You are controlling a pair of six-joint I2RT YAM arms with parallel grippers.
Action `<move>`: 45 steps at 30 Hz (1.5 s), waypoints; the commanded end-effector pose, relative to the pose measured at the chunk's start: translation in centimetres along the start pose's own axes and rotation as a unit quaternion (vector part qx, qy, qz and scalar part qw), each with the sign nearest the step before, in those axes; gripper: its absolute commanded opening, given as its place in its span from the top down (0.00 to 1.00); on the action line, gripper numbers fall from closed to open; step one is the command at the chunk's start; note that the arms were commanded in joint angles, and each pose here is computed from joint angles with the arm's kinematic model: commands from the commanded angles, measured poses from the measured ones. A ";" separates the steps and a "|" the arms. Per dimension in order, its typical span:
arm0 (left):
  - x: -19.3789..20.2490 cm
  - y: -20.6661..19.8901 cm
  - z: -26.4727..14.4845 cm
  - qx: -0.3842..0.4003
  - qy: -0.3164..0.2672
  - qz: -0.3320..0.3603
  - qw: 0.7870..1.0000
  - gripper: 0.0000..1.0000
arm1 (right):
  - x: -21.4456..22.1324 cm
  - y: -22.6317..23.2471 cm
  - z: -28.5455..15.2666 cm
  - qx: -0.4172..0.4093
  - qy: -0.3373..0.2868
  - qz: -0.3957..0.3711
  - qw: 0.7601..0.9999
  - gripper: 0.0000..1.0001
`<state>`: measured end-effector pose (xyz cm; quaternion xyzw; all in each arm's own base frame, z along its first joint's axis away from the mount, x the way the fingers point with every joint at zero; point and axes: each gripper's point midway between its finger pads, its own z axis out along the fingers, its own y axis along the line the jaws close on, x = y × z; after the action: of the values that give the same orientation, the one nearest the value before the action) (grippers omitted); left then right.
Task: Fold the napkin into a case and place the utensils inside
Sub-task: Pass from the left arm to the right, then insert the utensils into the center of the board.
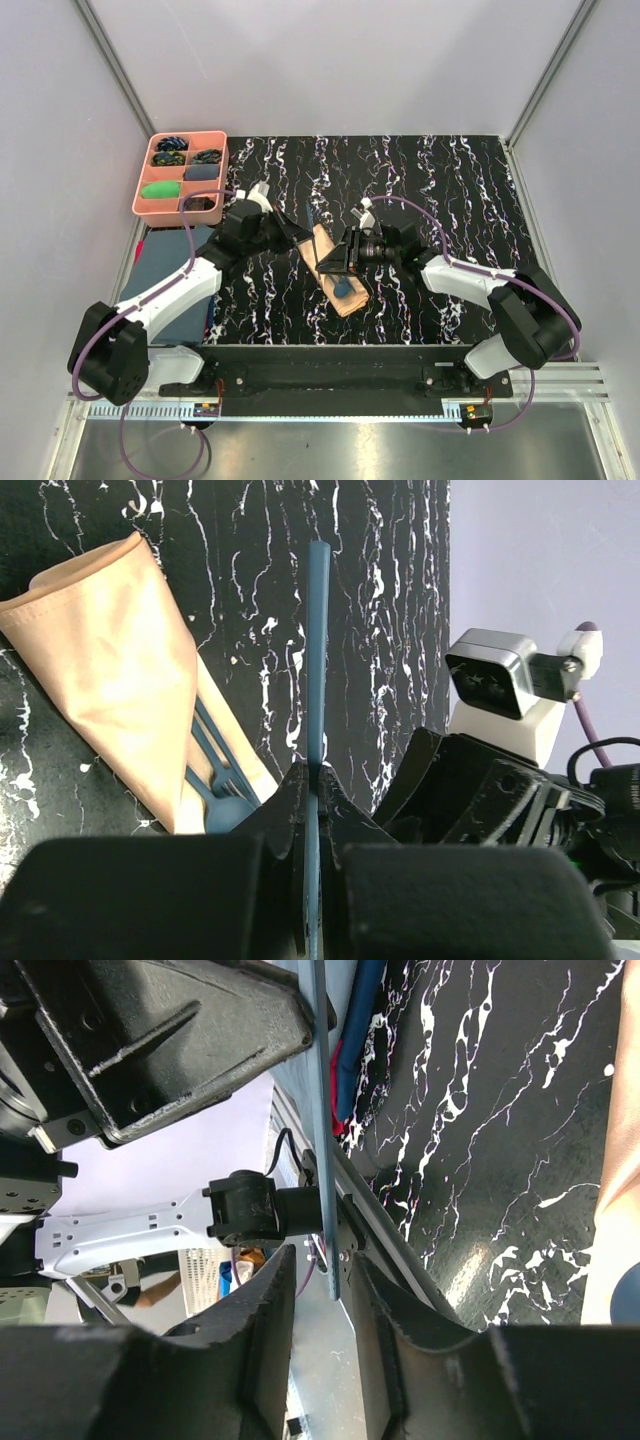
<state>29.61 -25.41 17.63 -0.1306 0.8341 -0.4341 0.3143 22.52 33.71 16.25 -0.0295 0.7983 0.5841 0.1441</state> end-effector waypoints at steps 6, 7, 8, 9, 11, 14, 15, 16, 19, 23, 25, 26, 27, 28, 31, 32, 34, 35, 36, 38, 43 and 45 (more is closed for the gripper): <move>-0.4 -2.3 -0.6 0.048 -0.009 -0.009 0.999 1.00 | -0.4 1.3 0.0 -0.034 0.004 -0.019 0.999 0.71; -0.4 -2.4 -0.6 0.050 -0.008 -0.009 0.999 1.00 | -0.4 1.3 0.0 -0.035 0.004 -0.020 0.999 0.75; -0.4 -2.4 -0.6 0.049 -0.009 -0.008 0.999 1.00 | -0.4 1.3 0.1 -0.037 0.005 -0.018 0.999 0.80; -0.5 -2.4 -0.7 0.049 -0.010 -0.010 0.999 1.00 | -0.5 1.5 0.0 -0.039 0.004 -0.019 0.999 0.83; -0.4 -2.4 -0.7 0.050 -0.009 -0.013 0.999 1.00 | -0.4 1.4 0.1 -0.039 0.006 -0.019 0.999 0.87; -0.4 -2.6 -0.7 0.054 -0.007 -0.011 0.998 1.00 | -0.4 1.4 0.0 -0.038 0.006 -0.023 0.999 1.00; -0.3 -2.6 -0.7 0.051 -0.005 -0.008 0.999 1.00 | -0.4 1.2 0.0 -0.034 0.004 -0.024 0.999 1.00; -0.4 -2.5 -0.7 0.046 -0.005 -0.006 0.999 1.00 | -0.2 0.6 0.0 -0.022 0.008 -0.017 1.000 1.00; -0.5 -2.0 -0.7 0.030 -0.005 0.001 1.000 0.87 | 0.0 -0.4 -0.3 -0.003 0.010 -0.020 1.000 1.00; -0.8 -0.2 -1.0 -0.014 -0.015 0.014 1.000 0.54 | 0.5 -2.6 -1.5 0.059 0.020 -0.042 0.997 1.00; -1.3 0.6 -1.0 -0.037 -0.026 0.020 0.999 0.53 | 1.1 -4.7 -2.7 0.134 0.029 -0.033 0.990 1.00; -1.1 1.1 -1.0 -0.049 -0.021 0.026 0.998 0.53 | 1.0 -4.8 -3.2 0.147 0.031 -0.062 0.987 1.00; -1.4 1.0 -1.0 -0.053 -0.021 0.030 0.998 0.54 | 1.0 -5.6 -3.8 0.172 0.027 -0.065 0.982 1.00; -1.3 1.8 -0.8 -0.068 -0.019 0.031 0.997 0.54 | 2.0 -6.7 -4.9 0.207 0.049 -0.063 0.975 1.00; -0.8 2.8 -0.1 -0.088 -0.001 0.035 0.995 0.57 | 3.1 -8.4 -7.1 0.279 0.075 -0.056 0.956 1.00; -0.6 3.1 0.2 -0.091 0.004 0.037 0.995 0.57 | 3.2 -8.4 -7.5 0.288 0.085 -0.070 0.951 1.00; 0.0 3.8 1.1 -0.098 0.022 0.035 0.994 0.59 | 4.3 -8.9 -8.8 0.314 0.110 -0.064 0.941 1.00; 0.1 3.6 1.5 -0.092 0.028 0.041 0.995 0.59 | 4.4 -8.9 -9.1 0.319 0.115 -0.066 0.939 1.00; 0.8 4.3 2.4 -0.098 0.051 0.039 0.993 0.62 | 5.1 -9.1 -9.8 0.329 0.132 -0.059 0.933 1.00; 1.1 4.4 3.5 -0.097 0.070 0.045 0.992 0.67 | 5.3 -9.5 -10.2 0.342 0.157 -0.070 0.924 1.00; 1.8 6.0 5.8 -0.118 0.096 0.041 0.988 0.79 | 5.2 -9.2 -10.2 0.346 0.187 -0.083 0.915 1.00; 1.1 6.2 6.2 -0.127 0.082 0.047 0.987 0.80 | 5.3 -8.8 -10.0 0.338 0.193 -0.085 0.917 1.00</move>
<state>31.02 -25.34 7.33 -0.1136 0.9217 -0.3058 0.2100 17.37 22.26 8.25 -0.1233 0.9584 0.2550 0.0365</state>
